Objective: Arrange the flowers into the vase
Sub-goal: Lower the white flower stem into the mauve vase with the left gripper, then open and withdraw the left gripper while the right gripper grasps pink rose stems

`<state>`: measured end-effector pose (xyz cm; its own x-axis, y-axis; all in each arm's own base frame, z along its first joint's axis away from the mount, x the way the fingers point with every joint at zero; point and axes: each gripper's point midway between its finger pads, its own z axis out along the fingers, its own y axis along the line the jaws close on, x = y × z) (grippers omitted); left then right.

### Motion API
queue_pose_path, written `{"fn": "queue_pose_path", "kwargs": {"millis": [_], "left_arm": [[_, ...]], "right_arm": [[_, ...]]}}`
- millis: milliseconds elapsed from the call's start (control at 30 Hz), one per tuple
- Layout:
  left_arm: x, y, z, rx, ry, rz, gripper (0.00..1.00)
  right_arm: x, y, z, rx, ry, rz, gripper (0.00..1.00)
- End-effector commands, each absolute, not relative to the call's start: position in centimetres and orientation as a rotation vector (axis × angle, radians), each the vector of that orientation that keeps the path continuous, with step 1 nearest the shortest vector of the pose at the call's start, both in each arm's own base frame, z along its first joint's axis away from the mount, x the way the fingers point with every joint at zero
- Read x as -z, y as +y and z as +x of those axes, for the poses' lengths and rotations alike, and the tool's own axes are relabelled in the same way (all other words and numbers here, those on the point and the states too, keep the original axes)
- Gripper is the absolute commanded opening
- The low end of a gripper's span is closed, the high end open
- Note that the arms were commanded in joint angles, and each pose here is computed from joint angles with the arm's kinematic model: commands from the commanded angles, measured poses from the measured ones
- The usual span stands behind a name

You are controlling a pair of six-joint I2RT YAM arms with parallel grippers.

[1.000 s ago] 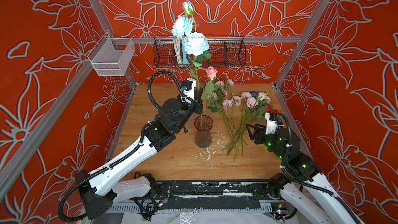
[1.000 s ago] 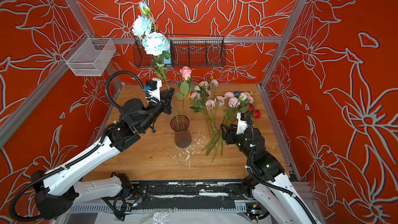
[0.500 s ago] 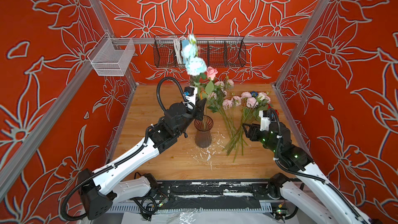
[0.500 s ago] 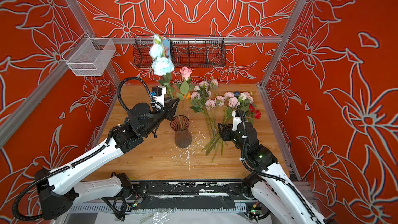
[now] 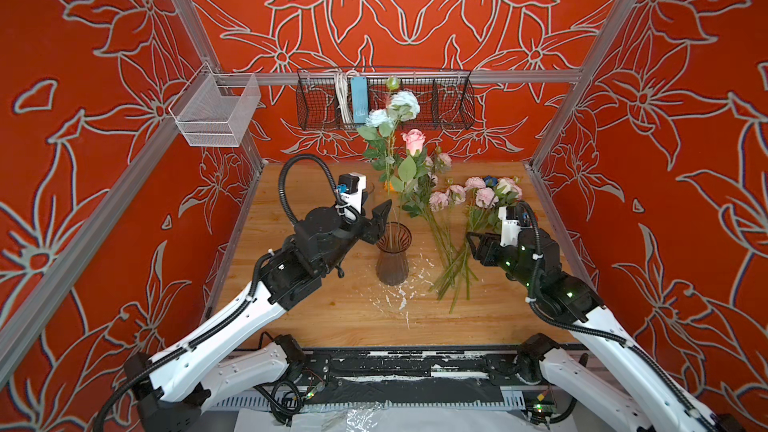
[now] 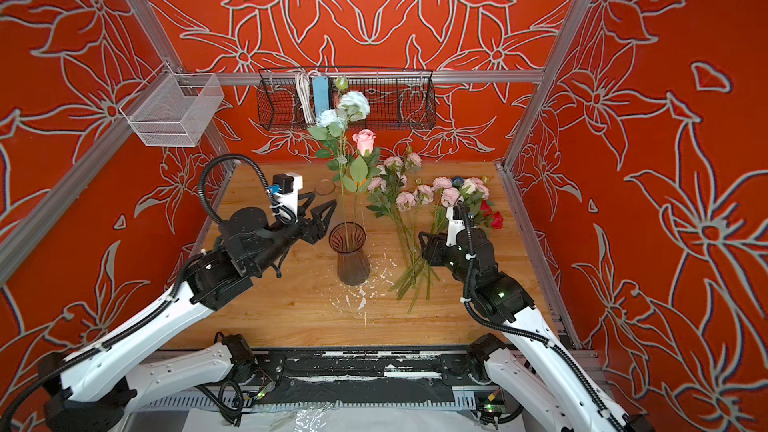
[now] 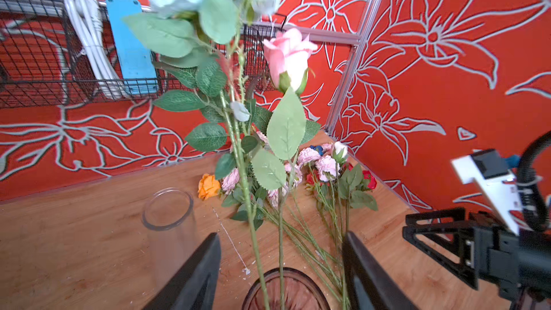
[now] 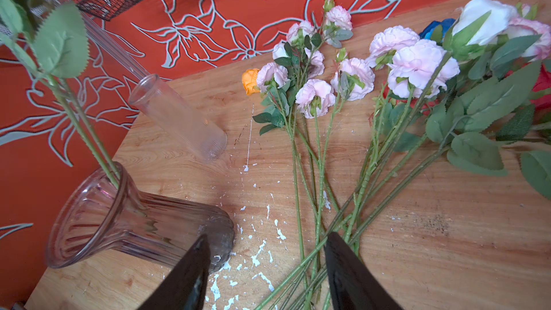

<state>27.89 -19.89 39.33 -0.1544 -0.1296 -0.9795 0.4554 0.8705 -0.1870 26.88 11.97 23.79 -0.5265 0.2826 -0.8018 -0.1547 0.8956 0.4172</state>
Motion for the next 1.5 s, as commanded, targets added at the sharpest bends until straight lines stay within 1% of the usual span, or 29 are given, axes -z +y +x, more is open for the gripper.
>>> {"fn": "queue_pose_path", "kwargs": {"millis": [0,100,167,267,333,400,533,633,833,867,933,1000,1033,1133,1267,1467], "left_arm": [[-38.2,-18.3,27.2,0.487,1.697,0.222,0.65],[-37.2,-16.3,26.5,0.474,1.699,0.128,0.66],[-35.7,-14.5,26.1,0.482,1.700,0.001,0.67],[-31.7,-11.5,25.8,0.486,1.719,-0.240,0.70],[-28.9,-9.3,25.3,0.452,1.753,-0.399,0.70],[-25.8,-8.3,24.9,0.474,1.785,-0.547,0.70],[-21.8,-8.3,24.2,0.552,1.827,-0.652,0.70],[-20.0,-8.4,23.9,0.594,1.843,-0.702,0.70],[-18.2,-9.4,23.6,0.669,1.870,-0.710,0.70],[-18.1,-9.6,23.7,0.678,1.871,-0.709,0.70],[-17.9,-9.8,23.8,0.690,1.869,-0.700,0.71],[-18.1,-10.1,23.9,0.702,1.868,-0.688,0.71],[-18.1,-10.2,23.9,0.702,1.870,-0.681,0.72],[-18.8,-10.5,24.0,0.716,1.862,-0.657,0.72],[-20.3,-11.0,24.0,0.758,1.835,-0.615,0.73],[-22.3,-11.4,24.1,0.795,1.777,-0.556,0.74]], "right_arm": [[-24.6,11.9,28.3,-0.534,2.038,0.135,0.62],[-23.2,12.4,29.8,-0.514,2.104,0.139,0.62],[-21.8,12.2,31.2,-0.494,2.159,0.174,0.60],[-19.5,11.8,33.8,-0.505,2.261,0.249,0.55],[-18.1,11.8,35.5,-0.505,2.327,0.274,0.53],[-16.5,12.1,37.2,-0.483,2.386,0.268,0.52],[-11.7,12.5,40.1,-0.390,2.554,0.241,0.46],[-8.5,13.7,41.3,-0.405,2.682,0.180,0.43],[-4.3,13.4,40.8,-0.340,2.796,0.165,0.43],[-3.8,13.3,40.7,-0.336,2.804,0.164,0.42],[-3.0,13.3,40.4,-0.333,2.822,0.147,0.35],[-3.4,12.9,40.4,-0.296,2.808,0.146,0.19],[-4.2,12.7,40.7,-0.292,2.773,0.152,0.13],[-7.0,13.0,41.1,-0.337,2.697,0.149,0.04],[-11.4,13.5,41.5,-0.398,2.620,0.141,0.00],[-16.2,13.9,42.0,-0.461,2.455,0.108,0.00]]}}
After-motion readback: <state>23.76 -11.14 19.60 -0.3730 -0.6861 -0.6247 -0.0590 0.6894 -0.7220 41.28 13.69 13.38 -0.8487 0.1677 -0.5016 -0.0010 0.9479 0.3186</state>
